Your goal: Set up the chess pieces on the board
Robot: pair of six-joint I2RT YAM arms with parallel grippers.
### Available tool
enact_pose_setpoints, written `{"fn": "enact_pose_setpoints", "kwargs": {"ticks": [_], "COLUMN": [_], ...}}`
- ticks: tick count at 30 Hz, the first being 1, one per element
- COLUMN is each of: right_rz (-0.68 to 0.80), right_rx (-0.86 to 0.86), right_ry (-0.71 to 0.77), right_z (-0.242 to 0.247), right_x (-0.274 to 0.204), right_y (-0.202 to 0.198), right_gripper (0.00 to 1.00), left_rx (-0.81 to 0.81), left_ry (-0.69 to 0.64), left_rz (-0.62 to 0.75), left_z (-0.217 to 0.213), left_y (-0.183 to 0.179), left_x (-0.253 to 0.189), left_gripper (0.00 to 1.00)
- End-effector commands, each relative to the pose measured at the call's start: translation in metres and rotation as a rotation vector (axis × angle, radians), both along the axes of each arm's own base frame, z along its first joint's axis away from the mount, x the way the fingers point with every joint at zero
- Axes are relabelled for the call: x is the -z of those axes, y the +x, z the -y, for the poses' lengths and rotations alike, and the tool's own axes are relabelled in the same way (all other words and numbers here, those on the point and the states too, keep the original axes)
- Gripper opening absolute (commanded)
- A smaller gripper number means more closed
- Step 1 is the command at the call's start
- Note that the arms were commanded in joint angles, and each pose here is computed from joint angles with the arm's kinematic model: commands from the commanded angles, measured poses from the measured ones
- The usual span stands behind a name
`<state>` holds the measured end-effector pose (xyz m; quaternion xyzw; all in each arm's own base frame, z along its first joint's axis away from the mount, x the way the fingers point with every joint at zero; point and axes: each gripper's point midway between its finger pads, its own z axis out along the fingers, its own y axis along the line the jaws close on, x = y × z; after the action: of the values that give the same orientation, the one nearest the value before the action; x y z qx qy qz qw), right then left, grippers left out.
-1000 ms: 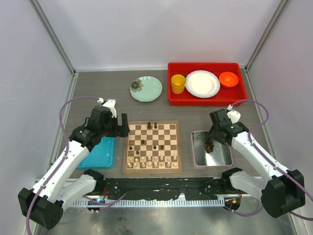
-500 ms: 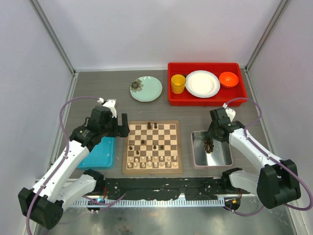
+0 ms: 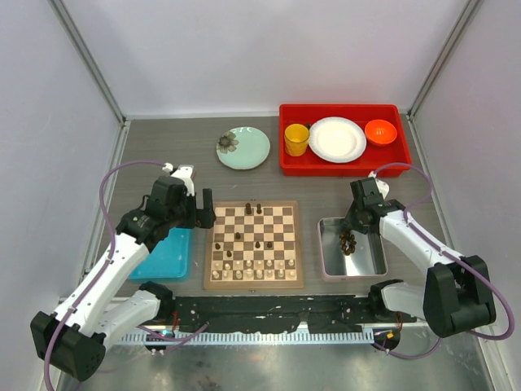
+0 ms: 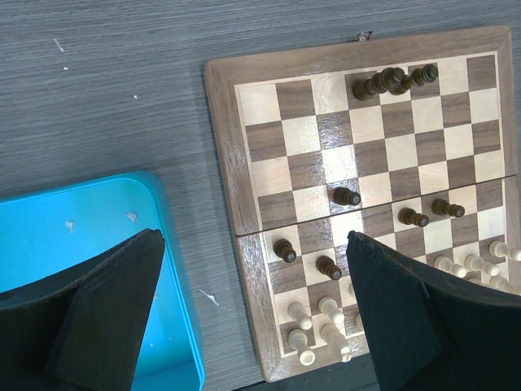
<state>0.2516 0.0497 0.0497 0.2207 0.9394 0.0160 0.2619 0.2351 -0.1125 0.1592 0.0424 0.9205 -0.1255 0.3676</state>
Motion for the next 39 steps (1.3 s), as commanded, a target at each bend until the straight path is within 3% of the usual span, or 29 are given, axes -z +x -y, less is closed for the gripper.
{"fn": "enact_pose_setpoints", "kwargs": {"ticks": [1, 10, 20, 26, 31, 39], "right_rz": [0.016, 0.040, 0.148, 0.190, 0.150, 0.107], "right_rx": [-0.010, 0.019, -0.052, -0.232, -0.403, -0.488], "right_ry": [0.002, -0.048, -0.023, 0.028, 0.062, 0.083], "right_z": [0.000, 0.012, -0.002, -0.069, -0.153, -0.224], "right_x": [0.000, -0.024, -0.112, -0.128, -0.107, -0.072], "right_y": [0.003, 0.002, 0.025, 0.048, 0.054, 0.078], "right_gripper": [0.28, 0.05, 0.01, 0.01, 0.01, 0.01], "left_rx": [0.024, 0.024, 0.026, 0.031, 0.029, 0.031], "left_ry": [-0.012, -0.012, -0.011, -0.017, -0.014, -0.016], "left_rz": [0.020, 0.022, 0.020, 0.019, 0.023, 0.018], "left_z": [0.005, 0.005, 0.005, 0.006, 0.005, 0.006], "left_y": [0.003, 0.003, 0.003, 0.002, 0.003, 0.002], "left_x": [-0.004, -0.004, -0.004, -0.004, -0.004, -0.004], "left_gripper": [0.99, 0.99, 0.99, 0.99, 0.99, 1.00]}}
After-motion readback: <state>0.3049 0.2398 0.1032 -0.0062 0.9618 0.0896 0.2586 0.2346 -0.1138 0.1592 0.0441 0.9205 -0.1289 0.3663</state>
